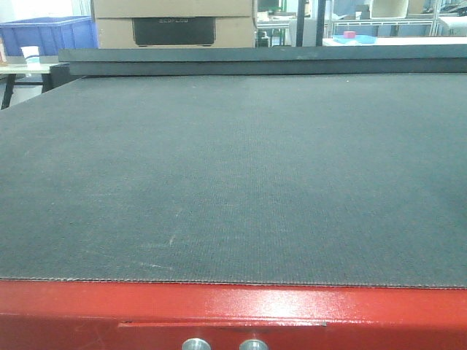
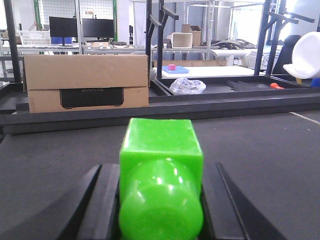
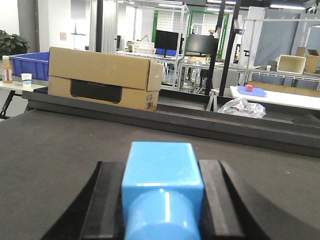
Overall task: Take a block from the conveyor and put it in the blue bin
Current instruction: 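Drive the base away from the conveyor toward the bin shelves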
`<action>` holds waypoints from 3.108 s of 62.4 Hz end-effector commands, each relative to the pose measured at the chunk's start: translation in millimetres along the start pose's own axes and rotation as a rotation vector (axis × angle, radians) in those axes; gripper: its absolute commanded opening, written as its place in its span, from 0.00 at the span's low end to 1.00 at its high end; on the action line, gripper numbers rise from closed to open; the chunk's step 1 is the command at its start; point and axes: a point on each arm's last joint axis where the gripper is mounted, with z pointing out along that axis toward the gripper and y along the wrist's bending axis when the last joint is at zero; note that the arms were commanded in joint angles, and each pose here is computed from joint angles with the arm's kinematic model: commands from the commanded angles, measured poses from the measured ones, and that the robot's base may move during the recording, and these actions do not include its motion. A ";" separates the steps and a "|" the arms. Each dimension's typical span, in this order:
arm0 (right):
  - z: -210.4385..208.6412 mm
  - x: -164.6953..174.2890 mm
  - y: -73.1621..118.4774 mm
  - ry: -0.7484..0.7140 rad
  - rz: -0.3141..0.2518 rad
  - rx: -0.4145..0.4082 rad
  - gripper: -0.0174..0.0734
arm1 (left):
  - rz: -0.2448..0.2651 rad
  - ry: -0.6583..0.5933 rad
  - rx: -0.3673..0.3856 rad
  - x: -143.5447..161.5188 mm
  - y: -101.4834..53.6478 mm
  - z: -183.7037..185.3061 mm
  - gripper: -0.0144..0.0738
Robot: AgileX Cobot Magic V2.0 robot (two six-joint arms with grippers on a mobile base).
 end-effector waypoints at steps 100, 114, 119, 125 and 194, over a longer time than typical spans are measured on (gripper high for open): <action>-1.3 -3.2 -0.6 -0.029 -0.002 0.008 0.01 | -0.011 -0.026 0.005 -2.5 -0.5 -1.6 0.04; -1.3 -3.2 -0.6 -0.029 -0.002 0.008 0.01 | -0.011 -0.026 0.005 -2.5 -0.5 -1.6 0.04; -1.3 -3.2 -0.6 -0.029 -0.002 0.008 0.01 | -0.011 -0.026 0.005 -2.5 -0.5 -1.6 0.04; -1.3 -3.2 -0.6 -0.029 -0.002 0.008 0.01 | -0.011 -0.026 0.005 -2.5 -0.5 -1.6 0.04; -1.3 -3.2 -0.6 -0.029 -0.002 0.008 0.01 | -0.011 -0.026 0.005 -2.5 -0.5 -1.6 0.04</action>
